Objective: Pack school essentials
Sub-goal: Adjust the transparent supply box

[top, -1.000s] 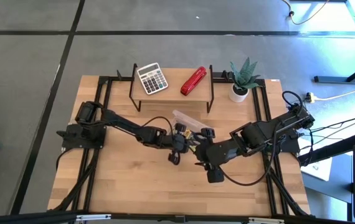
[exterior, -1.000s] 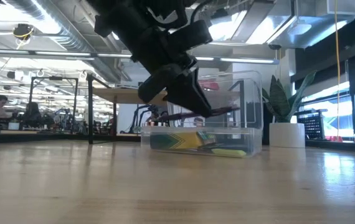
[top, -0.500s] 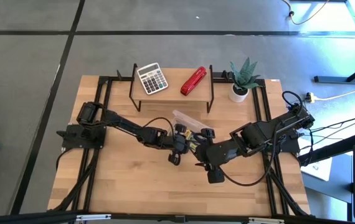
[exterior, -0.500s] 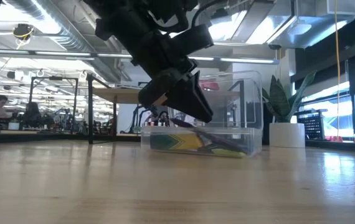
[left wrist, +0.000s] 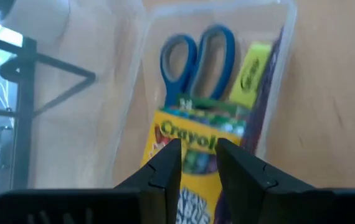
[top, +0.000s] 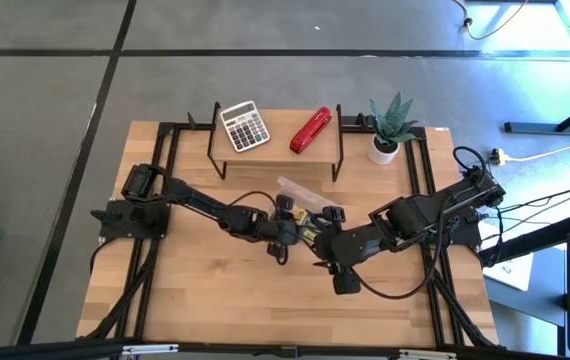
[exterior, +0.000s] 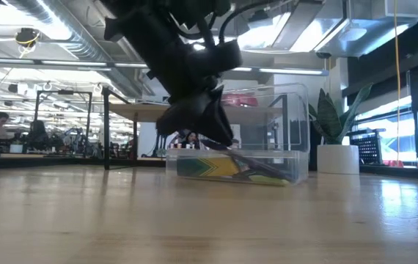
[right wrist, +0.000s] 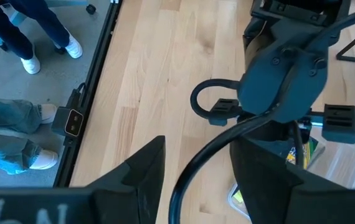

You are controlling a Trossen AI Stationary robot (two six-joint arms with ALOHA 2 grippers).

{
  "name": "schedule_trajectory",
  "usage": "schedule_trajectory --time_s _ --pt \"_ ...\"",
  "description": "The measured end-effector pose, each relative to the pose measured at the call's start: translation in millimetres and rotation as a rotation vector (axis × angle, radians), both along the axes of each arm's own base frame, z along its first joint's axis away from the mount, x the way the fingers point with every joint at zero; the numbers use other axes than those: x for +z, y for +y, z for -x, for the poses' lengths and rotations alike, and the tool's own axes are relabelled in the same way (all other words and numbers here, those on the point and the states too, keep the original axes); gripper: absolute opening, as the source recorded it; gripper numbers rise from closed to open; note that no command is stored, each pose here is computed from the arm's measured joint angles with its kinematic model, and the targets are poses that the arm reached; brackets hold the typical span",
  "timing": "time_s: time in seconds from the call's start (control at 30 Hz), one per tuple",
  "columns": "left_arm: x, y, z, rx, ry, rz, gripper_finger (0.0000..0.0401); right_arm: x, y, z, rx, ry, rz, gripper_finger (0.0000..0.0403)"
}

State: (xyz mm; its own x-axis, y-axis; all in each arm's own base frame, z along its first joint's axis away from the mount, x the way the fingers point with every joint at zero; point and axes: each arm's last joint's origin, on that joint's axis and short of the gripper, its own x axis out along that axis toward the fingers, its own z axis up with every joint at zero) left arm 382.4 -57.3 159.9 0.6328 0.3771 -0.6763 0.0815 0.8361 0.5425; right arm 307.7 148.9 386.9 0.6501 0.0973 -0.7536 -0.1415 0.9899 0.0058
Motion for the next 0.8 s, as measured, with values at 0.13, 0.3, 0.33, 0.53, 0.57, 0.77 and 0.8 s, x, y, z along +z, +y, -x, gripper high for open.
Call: schedule_trajectory --time_s 0.13,0.3,0.33,0.53,0.57,0.77,0.8 --pt "-1 -3 3 0.027 0.018 -0.027 0.0094 0 0 0 0.000 0.000 0.000 0.0181" --pt "0 -5 5 0.104 -0.011 -0.100 0.0094 0 0 0 0.000 -0.004 -0.002 0.0181" --pt "0 -5 5 0.111 -0.014 -0.110 0.0094 0 0 0 0.000 -0.004 -0.002 0.0181" --pt "7 -3 9 0.139 -0.007 -0.143 0.0094 0 0 0 -0.001 -0.004 -0.002 0.0181" --pt "10 -2 11 0.141 -0.001 -0.145 0.0094 0 0 0 -0.001 -0.004 -0.003 0.0181" --pt "16 7 25 0.199 0.081 -0.073 0.0094 1 0 -1 -0.002 -0.008 -0.006 0.0181" --pt "14 8 27 0.202 0.104 -0.050 0.0094 1 0 -1 -0.002 -0.010 -0.007 0.0181"
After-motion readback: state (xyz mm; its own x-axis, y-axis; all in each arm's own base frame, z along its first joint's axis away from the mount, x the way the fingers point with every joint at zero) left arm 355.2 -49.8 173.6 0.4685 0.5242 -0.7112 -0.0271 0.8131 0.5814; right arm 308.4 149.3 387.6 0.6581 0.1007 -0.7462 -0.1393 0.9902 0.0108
